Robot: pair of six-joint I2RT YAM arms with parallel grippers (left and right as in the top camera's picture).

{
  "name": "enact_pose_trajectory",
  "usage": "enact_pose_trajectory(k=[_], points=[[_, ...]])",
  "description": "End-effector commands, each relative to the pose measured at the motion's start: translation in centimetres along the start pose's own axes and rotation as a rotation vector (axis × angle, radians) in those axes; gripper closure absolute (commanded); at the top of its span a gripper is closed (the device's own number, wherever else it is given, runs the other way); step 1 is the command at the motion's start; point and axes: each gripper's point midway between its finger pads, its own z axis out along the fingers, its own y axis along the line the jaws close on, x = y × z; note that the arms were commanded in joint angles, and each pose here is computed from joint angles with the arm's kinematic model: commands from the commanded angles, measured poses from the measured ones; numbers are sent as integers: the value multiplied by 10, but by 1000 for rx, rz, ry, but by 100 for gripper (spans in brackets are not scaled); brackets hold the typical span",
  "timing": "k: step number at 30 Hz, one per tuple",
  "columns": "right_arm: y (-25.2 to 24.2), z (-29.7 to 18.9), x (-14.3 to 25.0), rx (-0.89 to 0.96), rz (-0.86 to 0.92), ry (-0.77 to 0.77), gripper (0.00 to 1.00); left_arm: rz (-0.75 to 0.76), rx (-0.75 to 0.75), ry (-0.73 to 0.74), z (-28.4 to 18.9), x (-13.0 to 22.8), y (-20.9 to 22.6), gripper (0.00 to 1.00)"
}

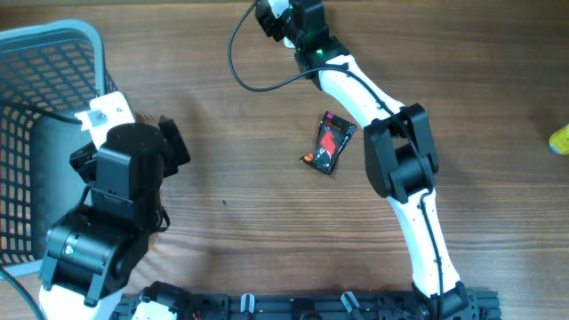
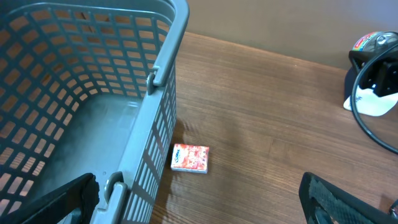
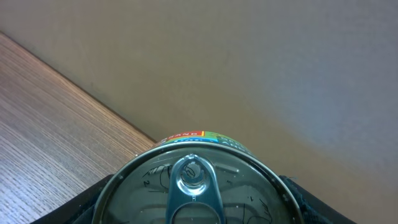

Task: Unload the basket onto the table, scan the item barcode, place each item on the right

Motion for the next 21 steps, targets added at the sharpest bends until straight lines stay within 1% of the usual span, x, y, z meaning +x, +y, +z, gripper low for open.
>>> enact_pose_trajectory(k=[1, 11, 18, 21], points=[[-11, 8, 8, 32, -11, -15, 35, -9, -6, -9, -2, -2, 1, 0], [-41, 16, 27, 87, 31, -43, 38, 8, -17, 14, -2, 4, 4, 0], [-44, 16, 22, 96, 33, -72, 37, 8, -17, 14, -2, 4, 4, 0], [-43, 16, 23, 90, 73, -72, 37, 9, -18, 16, -1, 4, 4, 0]])
